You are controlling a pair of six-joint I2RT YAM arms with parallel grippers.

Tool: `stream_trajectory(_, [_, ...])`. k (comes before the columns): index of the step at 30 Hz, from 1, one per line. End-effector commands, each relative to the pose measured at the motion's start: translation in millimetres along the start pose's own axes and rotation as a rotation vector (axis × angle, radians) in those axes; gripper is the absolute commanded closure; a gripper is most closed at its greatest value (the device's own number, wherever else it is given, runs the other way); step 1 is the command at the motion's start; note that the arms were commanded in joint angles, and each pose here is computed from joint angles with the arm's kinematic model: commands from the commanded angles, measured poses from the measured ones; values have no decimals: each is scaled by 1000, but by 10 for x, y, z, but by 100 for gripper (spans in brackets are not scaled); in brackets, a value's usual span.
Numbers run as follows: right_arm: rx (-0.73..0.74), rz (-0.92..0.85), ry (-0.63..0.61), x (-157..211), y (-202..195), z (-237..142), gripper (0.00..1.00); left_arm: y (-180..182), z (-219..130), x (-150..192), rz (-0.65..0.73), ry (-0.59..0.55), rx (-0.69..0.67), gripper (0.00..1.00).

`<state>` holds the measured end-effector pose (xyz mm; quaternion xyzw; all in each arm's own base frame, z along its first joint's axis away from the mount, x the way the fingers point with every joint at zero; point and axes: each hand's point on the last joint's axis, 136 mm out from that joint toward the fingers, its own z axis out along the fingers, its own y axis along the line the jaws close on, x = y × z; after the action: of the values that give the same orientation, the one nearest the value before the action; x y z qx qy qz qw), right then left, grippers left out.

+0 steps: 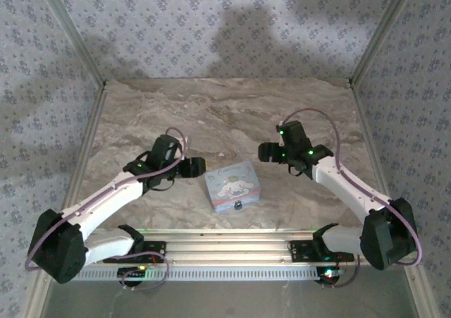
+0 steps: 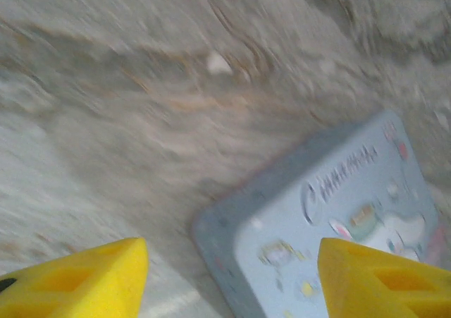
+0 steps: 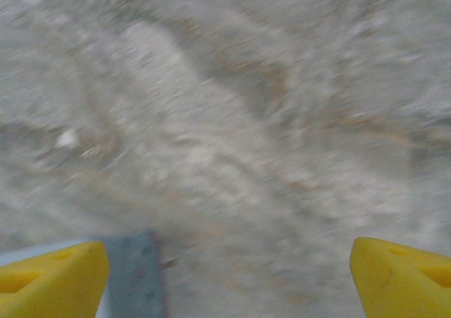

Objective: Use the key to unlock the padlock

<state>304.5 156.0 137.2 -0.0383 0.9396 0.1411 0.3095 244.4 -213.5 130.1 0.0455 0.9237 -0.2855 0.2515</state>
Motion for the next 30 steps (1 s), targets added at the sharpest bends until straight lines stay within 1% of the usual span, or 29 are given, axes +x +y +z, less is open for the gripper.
stream_trajectory(1, [-155,44,139,325,423,19,12,-106,-32,242,-70,60,22,36])
stream_trajectory(5, [-187,-38,251,684,702,108,14,-198,15,466,-80,103,60,40])
stream_trajectory(8, [-189,-71,274,828,796,126,14,-191,105,605,-116,120,79,42])
stream_trajectory(10, [-188,-66,275,873,815,144,15,-189,173,654,-141,124,95,46])
stream_trajectory(12, [-192,-51,279,903,825,168,19,-192,240,679,-160,129,107,50])
stream_trajectory(15, [-194,-48,298,941,830,205,27,-197,338,700,-179,140,117,60])
stream_trajectory(19, [-194,-37,318,968,809,262,35,-206,455,693,-195,150,117,64])
stream_trajectory(23, [-202,30,304,869,737,377,43,-211,568,536,-184,129,91,67])
stream_trajectory(25, [-212,75,289,767,685,456,44,-211,653,398,-183,119,81,68])
stream_trajectory(28, [-205,121,252,538,548,609,46,-190,837,101,-187,99,63,68])
stream_trajectory(30, [-186,143,245,370,420,743,47,-200,1034,-162,-171,81,53,68])
